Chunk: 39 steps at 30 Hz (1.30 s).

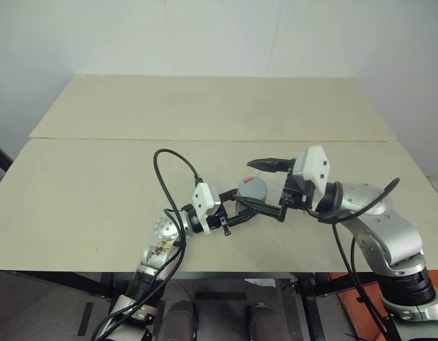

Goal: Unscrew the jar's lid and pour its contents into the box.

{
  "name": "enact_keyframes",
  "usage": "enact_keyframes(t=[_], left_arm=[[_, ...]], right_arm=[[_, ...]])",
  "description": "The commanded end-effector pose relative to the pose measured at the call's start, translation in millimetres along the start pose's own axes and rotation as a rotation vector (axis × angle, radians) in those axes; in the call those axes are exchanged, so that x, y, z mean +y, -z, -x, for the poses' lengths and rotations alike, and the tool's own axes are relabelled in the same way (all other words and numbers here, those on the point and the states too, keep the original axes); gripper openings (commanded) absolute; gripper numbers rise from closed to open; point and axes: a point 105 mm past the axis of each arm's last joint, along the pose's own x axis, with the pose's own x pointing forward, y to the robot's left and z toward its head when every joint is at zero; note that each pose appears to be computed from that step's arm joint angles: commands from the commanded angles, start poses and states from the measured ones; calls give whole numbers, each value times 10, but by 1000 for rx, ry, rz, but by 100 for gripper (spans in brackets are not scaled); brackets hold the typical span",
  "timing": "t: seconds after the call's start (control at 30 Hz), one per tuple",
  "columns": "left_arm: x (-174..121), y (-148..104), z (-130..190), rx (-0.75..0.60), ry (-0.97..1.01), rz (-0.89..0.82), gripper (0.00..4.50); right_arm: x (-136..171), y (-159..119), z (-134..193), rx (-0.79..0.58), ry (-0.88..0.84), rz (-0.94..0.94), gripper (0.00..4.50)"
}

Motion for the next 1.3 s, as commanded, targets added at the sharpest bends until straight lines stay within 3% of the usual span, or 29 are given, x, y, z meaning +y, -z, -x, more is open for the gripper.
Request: enact_keyframes(t=[0.03,0.93,1.3], left_arm=[[-8,-122,-19,-41,12,-49,192],[3,-102,26,-30,20,-52,192],[-9,-69,29,-20,28,-62,192]], right_arm=[[-120,-27,126,12,73,26,446],[-207,129,420,87,101,55,446],[46,63,487,65,-22,12,446]])
